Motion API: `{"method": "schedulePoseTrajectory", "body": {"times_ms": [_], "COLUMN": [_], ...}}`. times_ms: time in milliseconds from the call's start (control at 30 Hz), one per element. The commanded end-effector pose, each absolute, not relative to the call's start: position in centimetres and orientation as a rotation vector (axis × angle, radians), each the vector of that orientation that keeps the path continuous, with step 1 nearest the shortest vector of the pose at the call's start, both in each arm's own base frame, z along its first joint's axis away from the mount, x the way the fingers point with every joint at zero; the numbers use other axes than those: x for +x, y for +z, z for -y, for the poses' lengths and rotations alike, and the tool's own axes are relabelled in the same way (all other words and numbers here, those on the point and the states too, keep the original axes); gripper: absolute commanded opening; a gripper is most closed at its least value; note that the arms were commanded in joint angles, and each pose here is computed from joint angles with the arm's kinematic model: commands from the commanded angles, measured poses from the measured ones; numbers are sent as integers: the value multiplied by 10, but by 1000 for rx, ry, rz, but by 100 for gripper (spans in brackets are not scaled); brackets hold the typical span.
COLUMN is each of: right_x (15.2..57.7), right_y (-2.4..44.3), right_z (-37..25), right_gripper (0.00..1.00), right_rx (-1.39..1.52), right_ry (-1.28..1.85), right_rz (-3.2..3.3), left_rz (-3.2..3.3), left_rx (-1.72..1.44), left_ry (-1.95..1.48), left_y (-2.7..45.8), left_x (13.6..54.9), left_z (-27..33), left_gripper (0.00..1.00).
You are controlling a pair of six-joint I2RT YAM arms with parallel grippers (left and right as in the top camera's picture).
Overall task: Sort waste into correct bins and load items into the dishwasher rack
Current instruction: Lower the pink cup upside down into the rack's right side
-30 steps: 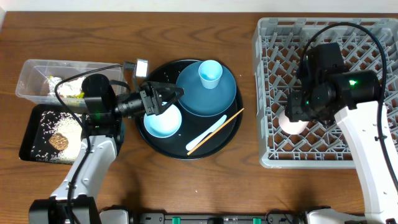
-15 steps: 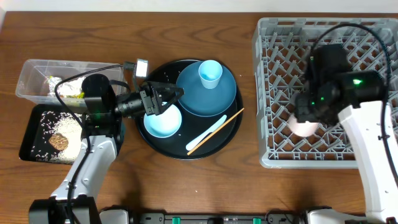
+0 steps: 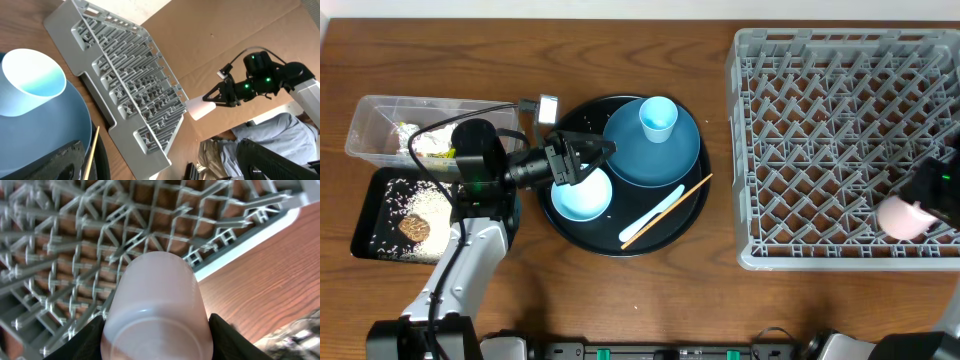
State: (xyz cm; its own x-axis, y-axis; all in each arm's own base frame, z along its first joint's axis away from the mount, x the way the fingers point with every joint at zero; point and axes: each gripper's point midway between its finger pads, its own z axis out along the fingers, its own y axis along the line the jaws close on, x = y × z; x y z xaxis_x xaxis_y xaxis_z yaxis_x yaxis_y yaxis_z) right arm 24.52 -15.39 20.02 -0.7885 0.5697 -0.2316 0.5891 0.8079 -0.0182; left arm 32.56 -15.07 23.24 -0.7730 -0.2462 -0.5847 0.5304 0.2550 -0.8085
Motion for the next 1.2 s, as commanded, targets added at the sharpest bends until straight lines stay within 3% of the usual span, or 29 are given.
{"method": "schedulePoseTrajectory", "body": {"times_ms": [0,300,633,1167], "right_x": [246,253,272,274], "right_y": [200,199,143,139], "right_z": [169,218,245,261], "right_gripper": [1,1,1,1], "right_rx": [962,1086,1145,1205], "right_ry": [-31,-101,-85,-77], "right_rz": [-2707,-2562,-2646,-2585], "left_rz": [-1893,-1893,-1893,-1893], "left_rx": [266,266,266,266], "left_ry": [-1565,-1565,-1565,-1565], "left_y": [232,232,232,232], "left_x": [327,327,327,327], "left_z": [149,149,149,149], "left_gripper": [98,98,98,98]}}
